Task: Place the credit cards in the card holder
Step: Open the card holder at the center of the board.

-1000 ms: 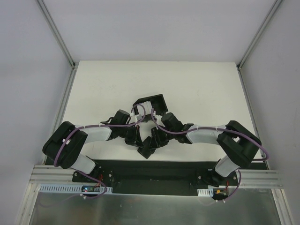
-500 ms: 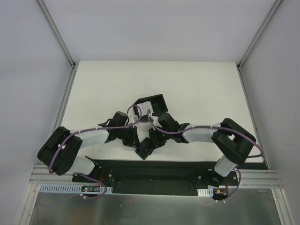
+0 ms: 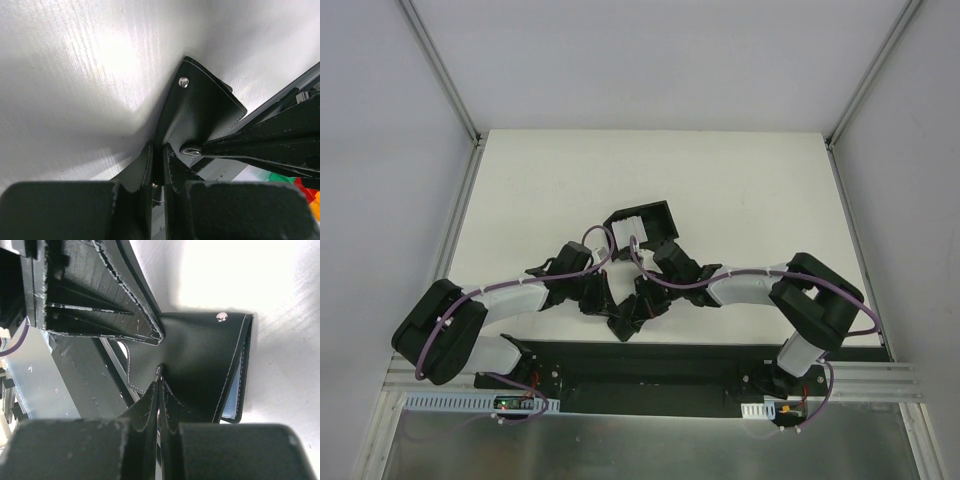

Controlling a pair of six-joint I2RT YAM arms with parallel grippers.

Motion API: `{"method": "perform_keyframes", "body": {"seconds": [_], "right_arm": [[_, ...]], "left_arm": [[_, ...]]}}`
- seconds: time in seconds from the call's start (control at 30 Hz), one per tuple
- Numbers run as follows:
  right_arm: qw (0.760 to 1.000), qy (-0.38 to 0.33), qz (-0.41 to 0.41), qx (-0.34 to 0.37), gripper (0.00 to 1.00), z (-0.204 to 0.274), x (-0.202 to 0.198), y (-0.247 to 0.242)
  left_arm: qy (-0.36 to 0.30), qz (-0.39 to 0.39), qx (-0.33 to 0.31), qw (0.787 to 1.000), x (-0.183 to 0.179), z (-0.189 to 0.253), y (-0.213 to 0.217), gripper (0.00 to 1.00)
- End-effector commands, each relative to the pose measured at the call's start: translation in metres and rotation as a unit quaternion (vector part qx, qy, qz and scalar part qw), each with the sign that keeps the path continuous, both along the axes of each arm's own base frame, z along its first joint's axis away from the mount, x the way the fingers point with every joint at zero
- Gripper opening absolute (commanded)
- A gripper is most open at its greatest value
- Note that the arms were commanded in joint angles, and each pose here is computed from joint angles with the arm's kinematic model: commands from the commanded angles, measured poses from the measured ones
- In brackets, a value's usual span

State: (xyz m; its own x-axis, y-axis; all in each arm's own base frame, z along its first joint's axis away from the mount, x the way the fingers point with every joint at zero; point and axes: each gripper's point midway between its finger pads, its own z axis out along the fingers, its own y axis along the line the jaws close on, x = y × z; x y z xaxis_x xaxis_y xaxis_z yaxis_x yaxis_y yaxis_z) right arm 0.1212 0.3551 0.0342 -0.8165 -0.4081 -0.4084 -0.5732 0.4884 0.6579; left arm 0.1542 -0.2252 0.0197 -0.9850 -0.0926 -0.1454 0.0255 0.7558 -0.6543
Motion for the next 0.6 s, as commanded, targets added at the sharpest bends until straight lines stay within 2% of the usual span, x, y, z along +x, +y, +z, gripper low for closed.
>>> {"method": "perform_keyframes", "body": {"seconds": [0.0,0.47,0.57], "right_arm": [[0.992,0.060,0.105,0.031,0.00,0.013,-0.060,-0.001],[0.991,0.060,0.113,-0.022,0.00,-0.006,-0.069,-0.022],[0.992,0.047,0.108,-0.052,0.00,-0.014,-0.065,-0.026]], "left_arm": [[-0.073,0.090,0.040,0.992,0.047,0.001,0.012,0.00],[-0.070,0.096,0.045,0.992,0.045,-0.001,0.015,0.00],[-0.069,0.100,0.038,0.992,0.045,0.002,0.013,0.00]]}}
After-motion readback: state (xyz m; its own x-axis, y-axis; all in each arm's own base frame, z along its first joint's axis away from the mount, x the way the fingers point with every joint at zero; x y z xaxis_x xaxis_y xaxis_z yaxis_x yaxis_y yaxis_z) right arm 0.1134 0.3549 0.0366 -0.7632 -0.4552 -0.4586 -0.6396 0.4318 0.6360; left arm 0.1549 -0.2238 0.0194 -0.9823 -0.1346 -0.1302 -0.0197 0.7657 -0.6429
